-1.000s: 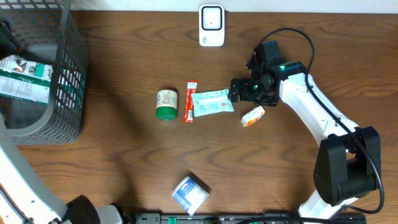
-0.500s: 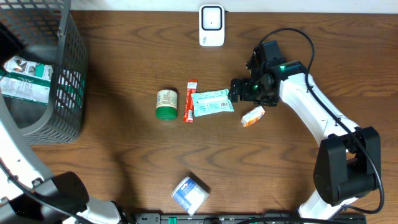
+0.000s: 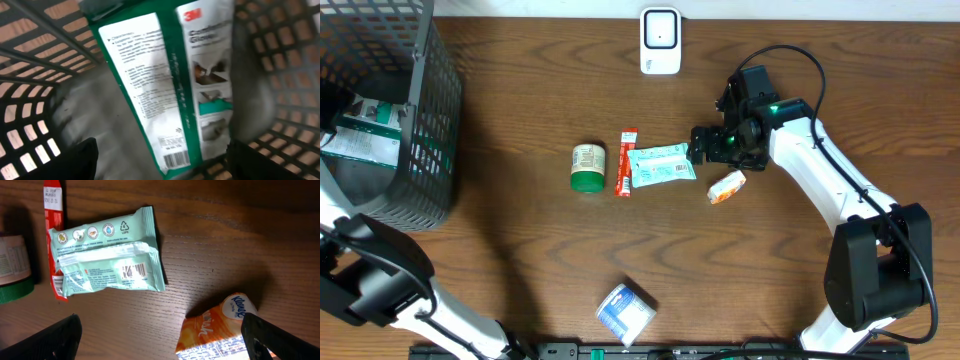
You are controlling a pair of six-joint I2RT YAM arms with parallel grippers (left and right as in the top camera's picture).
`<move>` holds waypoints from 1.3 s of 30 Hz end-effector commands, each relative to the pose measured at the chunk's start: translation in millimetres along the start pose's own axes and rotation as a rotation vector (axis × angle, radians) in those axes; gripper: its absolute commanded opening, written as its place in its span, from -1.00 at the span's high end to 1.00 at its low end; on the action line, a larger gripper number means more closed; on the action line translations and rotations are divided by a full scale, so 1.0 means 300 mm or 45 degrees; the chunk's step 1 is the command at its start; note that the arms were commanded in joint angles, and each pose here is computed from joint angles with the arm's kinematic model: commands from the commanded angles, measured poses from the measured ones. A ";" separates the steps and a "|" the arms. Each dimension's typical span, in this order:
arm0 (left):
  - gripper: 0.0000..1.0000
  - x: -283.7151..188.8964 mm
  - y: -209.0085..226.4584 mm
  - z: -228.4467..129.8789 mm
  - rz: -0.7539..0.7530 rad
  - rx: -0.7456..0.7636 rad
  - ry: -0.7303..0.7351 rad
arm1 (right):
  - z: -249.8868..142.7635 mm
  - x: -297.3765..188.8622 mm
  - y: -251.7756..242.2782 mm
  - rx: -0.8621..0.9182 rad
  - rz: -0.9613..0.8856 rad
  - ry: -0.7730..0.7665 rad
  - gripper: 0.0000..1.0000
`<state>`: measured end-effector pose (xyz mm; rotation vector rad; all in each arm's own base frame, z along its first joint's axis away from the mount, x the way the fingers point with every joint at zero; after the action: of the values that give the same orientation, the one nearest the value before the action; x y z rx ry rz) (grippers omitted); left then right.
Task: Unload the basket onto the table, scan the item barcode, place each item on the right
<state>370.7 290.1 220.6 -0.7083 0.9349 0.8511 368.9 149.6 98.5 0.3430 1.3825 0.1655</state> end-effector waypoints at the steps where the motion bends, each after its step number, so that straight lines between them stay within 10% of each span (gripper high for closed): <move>1: -0.69 0.054 0.020 -0.022 0.048 -0.036 0.046 | 0.013 -0.021 0.009 0.005 0.004 -0.027 -0.99; 28: -0.73 0.351 0.106 -0.141 0.196 0.003 0.114 | 0.013 -0.021 0.009 0.005 0.004 -0.027 -0.98; 39: -0.45 0.423 -0.081 -0.196 -0.319 0.163 0.153 | 0.013 -0.021 0.009 0.005 0.004 -0.027 -0.98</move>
<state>394.9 286.2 84.1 -0.7356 0.9840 0.7131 368.9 149.6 98.5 0.3430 1.3825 0.1655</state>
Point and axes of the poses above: each gripper's point midway between its finger pads, its own x axis out along the fingers, its own y axis along the line the jaws close on, z = x × y, the point moved 2 cm from there along -x, back along the fingers, and after that the axes turned 5 degrees about x, right-handed, at the moved point
